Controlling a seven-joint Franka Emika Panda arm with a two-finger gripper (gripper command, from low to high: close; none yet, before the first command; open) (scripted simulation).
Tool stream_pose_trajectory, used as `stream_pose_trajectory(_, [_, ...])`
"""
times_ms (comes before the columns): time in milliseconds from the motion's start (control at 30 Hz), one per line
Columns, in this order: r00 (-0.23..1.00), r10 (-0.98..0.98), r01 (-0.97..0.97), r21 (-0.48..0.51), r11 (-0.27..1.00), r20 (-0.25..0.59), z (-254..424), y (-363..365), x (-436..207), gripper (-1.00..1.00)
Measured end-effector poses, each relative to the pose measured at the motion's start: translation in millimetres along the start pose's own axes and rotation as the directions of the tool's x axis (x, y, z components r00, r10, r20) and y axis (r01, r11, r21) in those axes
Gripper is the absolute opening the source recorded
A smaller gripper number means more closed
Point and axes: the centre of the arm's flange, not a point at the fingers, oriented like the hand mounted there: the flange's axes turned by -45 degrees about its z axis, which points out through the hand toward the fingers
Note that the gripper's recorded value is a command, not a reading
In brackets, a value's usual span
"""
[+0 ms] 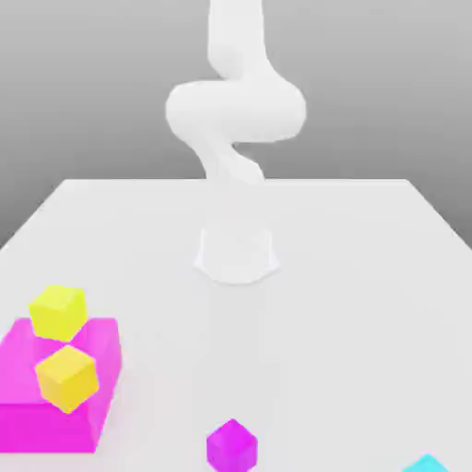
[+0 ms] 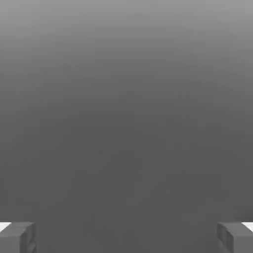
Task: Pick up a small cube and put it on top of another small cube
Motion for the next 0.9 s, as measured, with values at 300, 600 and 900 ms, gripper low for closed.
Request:
stream_pose_trajectory(300, [0.969, -0.142, 0.133, 0.057, 0.990, 0.203, 148, -52, 1, 0.00])
stream_pose_trajectory(600, [0.878, -0.296, 0.255, 0.155, 0.954, 0.377, 289, -117, -47, 0.00])
stream_pose_trajectory(900, [0.736, -0.436, 0.341, 0.274, 0.899, 0.517, 413, -178, -142, 0.00])
